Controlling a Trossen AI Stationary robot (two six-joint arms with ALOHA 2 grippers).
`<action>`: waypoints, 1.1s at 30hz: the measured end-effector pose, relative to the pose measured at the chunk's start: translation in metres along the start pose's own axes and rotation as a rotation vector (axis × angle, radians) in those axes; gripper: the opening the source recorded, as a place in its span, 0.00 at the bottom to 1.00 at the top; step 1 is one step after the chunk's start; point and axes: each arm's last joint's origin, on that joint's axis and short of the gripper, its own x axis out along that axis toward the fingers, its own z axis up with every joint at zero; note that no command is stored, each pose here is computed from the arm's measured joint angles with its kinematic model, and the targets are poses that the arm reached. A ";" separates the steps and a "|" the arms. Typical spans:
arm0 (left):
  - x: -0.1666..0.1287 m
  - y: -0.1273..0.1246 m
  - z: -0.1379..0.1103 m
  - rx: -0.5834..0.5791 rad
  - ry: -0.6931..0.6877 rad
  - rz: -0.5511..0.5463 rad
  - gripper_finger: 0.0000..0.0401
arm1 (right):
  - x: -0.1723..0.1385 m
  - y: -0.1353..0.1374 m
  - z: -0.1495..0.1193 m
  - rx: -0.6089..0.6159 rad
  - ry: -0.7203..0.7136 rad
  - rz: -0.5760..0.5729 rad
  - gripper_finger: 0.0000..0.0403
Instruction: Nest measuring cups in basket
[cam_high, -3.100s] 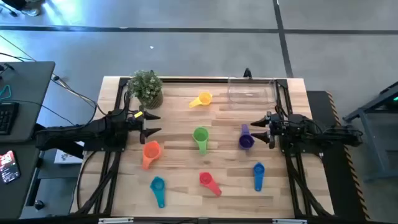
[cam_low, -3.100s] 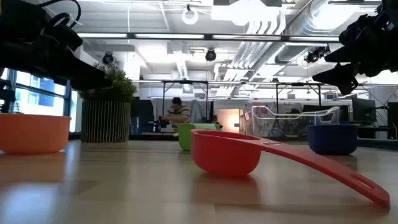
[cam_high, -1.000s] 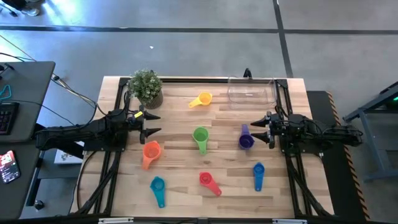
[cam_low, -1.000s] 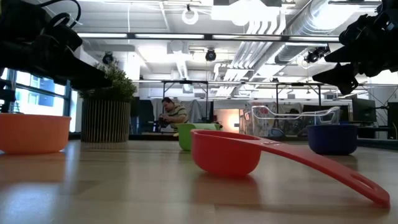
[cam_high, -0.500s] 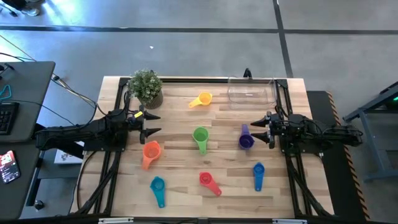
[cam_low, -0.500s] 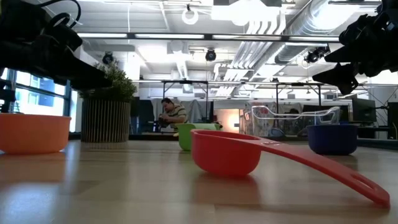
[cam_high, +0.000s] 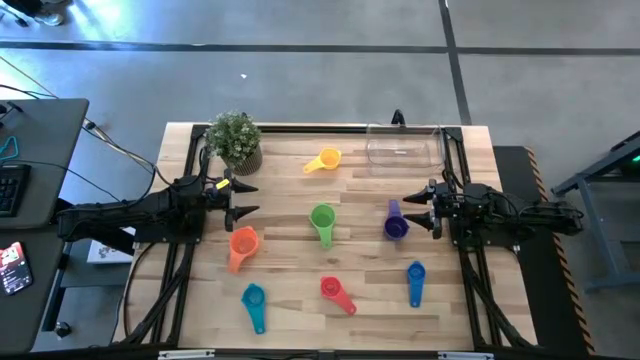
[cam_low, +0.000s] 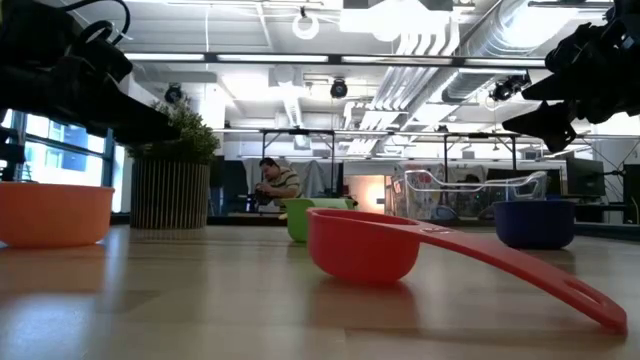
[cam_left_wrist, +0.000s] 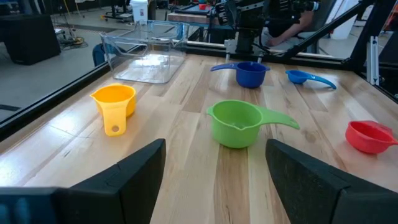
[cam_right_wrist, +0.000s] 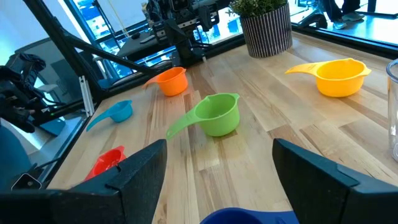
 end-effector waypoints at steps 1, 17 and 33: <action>0.000 0.000 0.000 0.000 0.000 0.000 0.66 | 0.000 0.000 0.000 0.000 0.000 0.000 0.70; 0.000 0.000 0.000 -0.138 -0.005 0.004 0.66 | 0.000 0.000 0.000 0.000 0.000 0.000 0.70; -0.013 0.001 0.066 -0.252 -0.079 0.111 0.66 | 0.000 0.000 0.000 0.000 0.000 0.000 0.70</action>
